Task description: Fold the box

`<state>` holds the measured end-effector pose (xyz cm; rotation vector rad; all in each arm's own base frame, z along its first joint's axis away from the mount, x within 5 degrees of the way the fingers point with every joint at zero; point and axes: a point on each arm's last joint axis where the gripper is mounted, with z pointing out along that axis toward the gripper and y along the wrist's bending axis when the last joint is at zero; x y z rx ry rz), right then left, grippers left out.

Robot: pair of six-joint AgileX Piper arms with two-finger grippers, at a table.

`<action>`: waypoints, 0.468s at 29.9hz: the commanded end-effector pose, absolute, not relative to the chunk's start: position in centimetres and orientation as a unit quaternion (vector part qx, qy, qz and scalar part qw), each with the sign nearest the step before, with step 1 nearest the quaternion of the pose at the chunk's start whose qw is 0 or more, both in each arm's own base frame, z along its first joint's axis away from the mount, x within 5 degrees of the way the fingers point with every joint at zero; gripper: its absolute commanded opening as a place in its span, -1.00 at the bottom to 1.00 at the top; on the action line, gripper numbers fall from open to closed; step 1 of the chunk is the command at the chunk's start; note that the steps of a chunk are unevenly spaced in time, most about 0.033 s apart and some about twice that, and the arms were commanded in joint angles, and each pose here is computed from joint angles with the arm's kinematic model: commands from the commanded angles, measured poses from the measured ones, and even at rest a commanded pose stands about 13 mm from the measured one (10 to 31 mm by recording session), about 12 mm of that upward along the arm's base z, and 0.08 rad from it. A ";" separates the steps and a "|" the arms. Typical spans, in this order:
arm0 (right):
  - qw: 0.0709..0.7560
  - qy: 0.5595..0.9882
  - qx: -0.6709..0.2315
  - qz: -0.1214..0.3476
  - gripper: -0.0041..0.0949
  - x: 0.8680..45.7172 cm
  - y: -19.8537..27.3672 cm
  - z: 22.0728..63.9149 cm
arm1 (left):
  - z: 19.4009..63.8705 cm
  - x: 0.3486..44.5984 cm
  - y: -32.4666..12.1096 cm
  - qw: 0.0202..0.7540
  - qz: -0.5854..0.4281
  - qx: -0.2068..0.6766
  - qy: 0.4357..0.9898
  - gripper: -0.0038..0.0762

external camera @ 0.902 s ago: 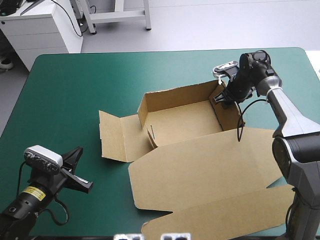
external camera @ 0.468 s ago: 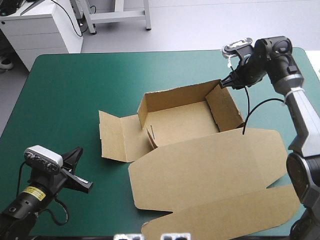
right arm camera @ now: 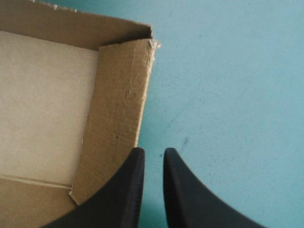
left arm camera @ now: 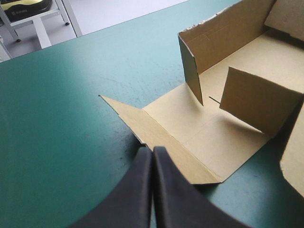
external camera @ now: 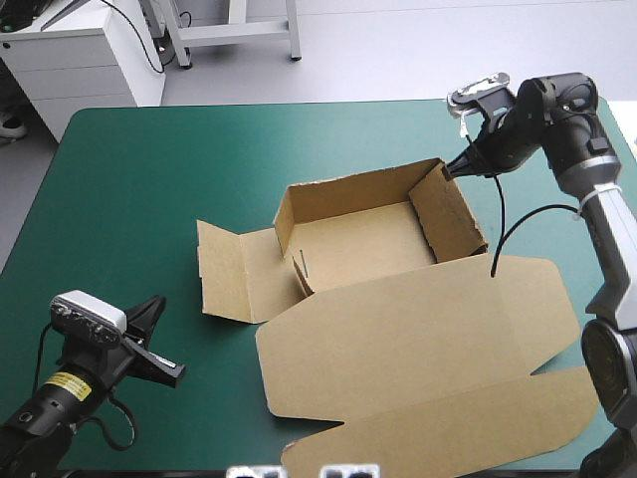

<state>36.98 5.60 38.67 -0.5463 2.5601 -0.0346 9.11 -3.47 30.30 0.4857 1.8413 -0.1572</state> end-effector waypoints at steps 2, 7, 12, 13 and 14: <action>0.245 0.946 -0.214 -0.010 -0.02 36.1 5.5 38.2 | 31.7 9.3 -3.5 0.610 -0.070 0.197 0.765 -0.92; 0.205 0.955 -0.215 -0.007 0.12 37.3 5.7 35.5 | 31.7 9.3 -3.5 0.610 -0.070 0.197 0.764 -0.92; 0.168 0.965 -0.199 0.039 0.12 38.9 6.7 32.4 | 31.7 9.3 -3.5 0.610 -0.070 0.197 0.764 -0.92; 0.160 0.966 -0.198 0.046 0.12 39.3 6.9 31.7 | 31.7 9.3 -3.5 0.610 -0.070 0.197 0.764 -0.92; 0.154 0.967 -0.198 0.049 0.12 39.5 6.9 31.2 | 31.7 9.3 -3.5 0.610 -0.070 0.197 0.764 -0.92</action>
